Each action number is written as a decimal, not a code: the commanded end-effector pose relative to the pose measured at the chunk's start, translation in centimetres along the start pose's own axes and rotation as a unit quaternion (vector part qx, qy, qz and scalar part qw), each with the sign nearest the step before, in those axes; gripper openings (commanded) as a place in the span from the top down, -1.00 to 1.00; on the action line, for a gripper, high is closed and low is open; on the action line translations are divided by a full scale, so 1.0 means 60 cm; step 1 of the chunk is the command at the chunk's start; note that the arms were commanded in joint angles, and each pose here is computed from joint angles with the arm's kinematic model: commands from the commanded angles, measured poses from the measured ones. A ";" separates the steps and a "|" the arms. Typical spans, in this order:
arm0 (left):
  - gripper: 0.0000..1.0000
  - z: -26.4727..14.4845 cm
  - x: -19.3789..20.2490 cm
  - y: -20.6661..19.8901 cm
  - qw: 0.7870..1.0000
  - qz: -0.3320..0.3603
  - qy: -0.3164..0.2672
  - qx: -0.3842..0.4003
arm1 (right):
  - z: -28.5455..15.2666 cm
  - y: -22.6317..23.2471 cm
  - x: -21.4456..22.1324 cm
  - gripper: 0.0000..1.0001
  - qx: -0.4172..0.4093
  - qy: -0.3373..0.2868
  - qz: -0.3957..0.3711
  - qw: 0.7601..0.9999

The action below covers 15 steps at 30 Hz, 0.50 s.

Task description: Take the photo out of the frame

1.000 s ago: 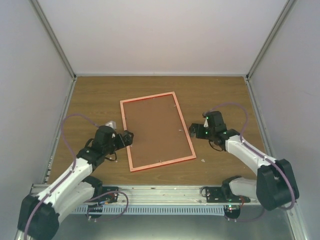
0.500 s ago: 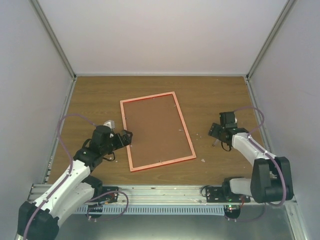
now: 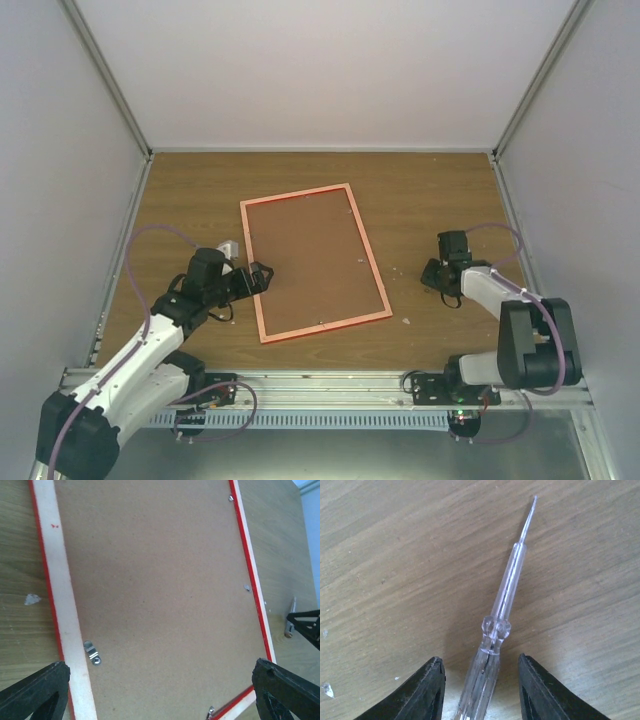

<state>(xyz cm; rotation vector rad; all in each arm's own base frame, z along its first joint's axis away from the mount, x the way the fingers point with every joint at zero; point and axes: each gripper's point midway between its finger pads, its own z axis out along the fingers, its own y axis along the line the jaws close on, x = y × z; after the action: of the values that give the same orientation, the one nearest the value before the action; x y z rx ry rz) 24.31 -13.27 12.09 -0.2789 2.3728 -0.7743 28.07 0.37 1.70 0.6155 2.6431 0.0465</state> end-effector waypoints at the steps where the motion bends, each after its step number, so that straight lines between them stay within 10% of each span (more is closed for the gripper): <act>1: -0.98 -0.008 -0.021 -0.045 0.998 0.019 -0.010 0.054 | 0.019 0.000 0.026 0.25 -0.008 0.034 -0.002 0.999; 15: -0.97 0.000 0.008 -0.093 0.990 0.008 0.037 0.136 | -0.018 0.035 0.001 0.85 -0.020 -0.003 -0.053 0.998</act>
<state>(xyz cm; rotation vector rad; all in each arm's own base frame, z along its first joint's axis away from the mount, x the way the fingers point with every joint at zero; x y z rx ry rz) 23.83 -15.92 13.21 -0.1888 2.3704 -0.9624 28.71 1.34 1.80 0.5494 2.6463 0.0771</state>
